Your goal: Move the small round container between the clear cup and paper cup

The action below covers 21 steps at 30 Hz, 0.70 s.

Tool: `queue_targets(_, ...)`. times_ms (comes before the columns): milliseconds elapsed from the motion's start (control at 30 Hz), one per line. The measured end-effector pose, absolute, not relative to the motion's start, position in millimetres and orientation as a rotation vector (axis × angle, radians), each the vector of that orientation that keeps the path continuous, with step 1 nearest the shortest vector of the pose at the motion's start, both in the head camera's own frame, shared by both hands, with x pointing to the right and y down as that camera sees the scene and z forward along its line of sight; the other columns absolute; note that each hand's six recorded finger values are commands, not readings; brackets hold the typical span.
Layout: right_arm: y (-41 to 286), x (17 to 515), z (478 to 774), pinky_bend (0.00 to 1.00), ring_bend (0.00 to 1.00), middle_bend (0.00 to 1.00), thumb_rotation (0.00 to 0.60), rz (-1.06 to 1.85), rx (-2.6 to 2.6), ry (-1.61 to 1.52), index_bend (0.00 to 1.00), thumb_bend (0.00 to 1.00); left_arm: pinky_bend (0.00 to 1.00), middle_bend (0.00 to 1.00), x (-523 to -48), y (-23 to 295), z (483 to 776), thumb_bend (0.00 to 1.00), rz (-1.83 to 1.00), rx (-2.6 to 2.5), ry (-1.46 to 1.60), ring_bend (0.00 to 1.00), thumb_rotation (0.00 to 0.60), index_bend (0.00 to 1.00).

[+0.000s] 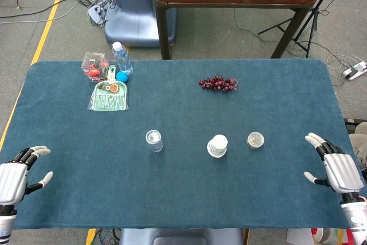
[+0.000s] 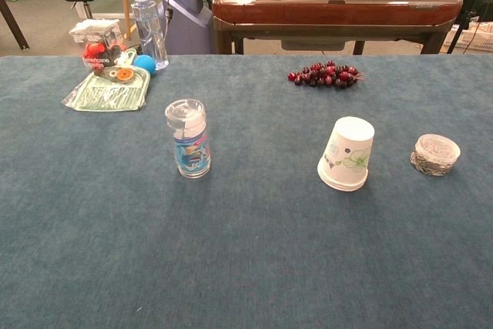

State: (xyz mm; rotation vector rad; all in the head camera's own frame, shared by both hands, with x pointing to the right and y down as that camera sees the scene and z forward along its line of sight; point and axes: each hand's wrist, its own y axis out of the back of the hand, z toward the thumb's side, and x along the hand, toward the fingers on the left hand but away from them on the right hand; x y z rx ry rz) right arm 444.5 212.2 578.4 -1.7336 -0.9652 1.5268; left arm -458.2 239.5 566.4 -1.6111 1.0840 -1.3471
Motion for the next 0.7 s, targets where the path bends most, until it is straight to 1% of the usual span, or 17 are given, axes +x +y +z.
queue_targets(233,210.6,446.7,580.2,0.29,0.15,0.14,0.6,1.536,-1.739,-0.978,0.15,0.1,0.55,0.31,-458.3,239.3,564.7,0.24,-1.322,-1.618,1.113,0.29,0.6,0.37)
queue_targets(267,209.9,448.2,581.4,0.29,0.15,0.14,0.6,1.544,-1.739,-0.977,0.15,0.14,0.55,0.31,-459.2,239.4,564.6,0.24,-1.325,-1.617,1.117,0.29,0.6,0.37)
queue_targets(300,209.0,449.3,582.3,0.29,0.15,0.14,0.6,1.55,-1.74,-0.976,0.15,0.2,0.55,0.31,-460.7,239.5,564.2,0.24,-1.329,-1.614,1.121,0.29,0.6,0.38)
queue_targets(333,207.6,450.2,583.1,0.31,0.15,0.15,0.6,1.555,-1.74,-0.975,0.15,0.33,0.55,0.31,-462.1,239.7,563.6,0.24,-1.333,-1.61,1.124,0.29,0.6,0.38)
queue_targets(367,205.4,451.0,583.6,0.34,0.16,0.15,0.6,1.558,-1.737,-0.976,0.15,0.37,0.55,0.31,-463.4,240.1,562.9,0.24,-1.337,-1.605,1.127,0.29,0.6,0.38)
queue_targets(400,202.3,451.8,583.7,0.45,0.24,0.17,0.6,1.56,-1.729,-0.977,0.15,0.5,0.55,0.31,-465.2,240.8,562.0,0.24,-1.343,-1.599,1.132,0.29,0.6,0.38)
queue_targets(433,200.2,452.4,583.6,0.54,0.31,0.19,0.6,1.561,-1.721,-0.978,0.15,0.57,0.55,0.31,-466.3,241.1,561.7,0.24,-1.346,-1.596,1.137,0.29,0.6,0.38)
queue_targets(467,198.0,452.9,583.5,0.7,0.45,0.24,0.6,1.564,-1.713,-0.982,0.15,0.68,0.55,0.31,-467.3,241.4,561.4,0.24,-1.349,-1.594,1.142,0.29,0.6,0.38)
queue_targets(500,194.4,453.5,583.4,0.78,0.53,0.29,0.6,1.567,-1.701,-0.987,0.16,0.73,0.55,0.31,-468.4,241.7,561.2,0.24,-1.353,-1.592,1.149,0.29,0.6,0.38)
queue_targets(533,191.0,453.7,583.4,0.81,0.58,0.35,0.6,1.569,-1.69,-0.987,0.17,0.76,0.55,0.31,-468.7,242.0,561.1,0.24,-1.354,-1.593,1.151,0.29,0.6,0.38)
queue_targets(600,182.7,453.3,584.6,0.87,0.69,0.55,0.6,1.577,-1.671,-0.981,0.19,0.82,0.55,0.31,-467.8,241.8,560.8,0.24,-1.35,-1.593,1.148,0.29,0.6,0.39)
queue_targets(667,176.3,451.6,586.8,0.91,0.77,0.68,0.6,1.586,-1.671,-0.967,0.2,0.85,0.55,0.31,-466.5,241.6,560.5,0.24,-1.345,-1.593,1.145,0.29,0.6,0.39)
queue_targets(700,172.0,450.0,588.7,0.94,0.81,0.73,0.6,1.593,-1.675,-0.954,0.21,0.85,0.55,0.31,-465.8,241.7,560.4,0.24,-1.344,-1.595,1.144,0.29,0.6,0.39)
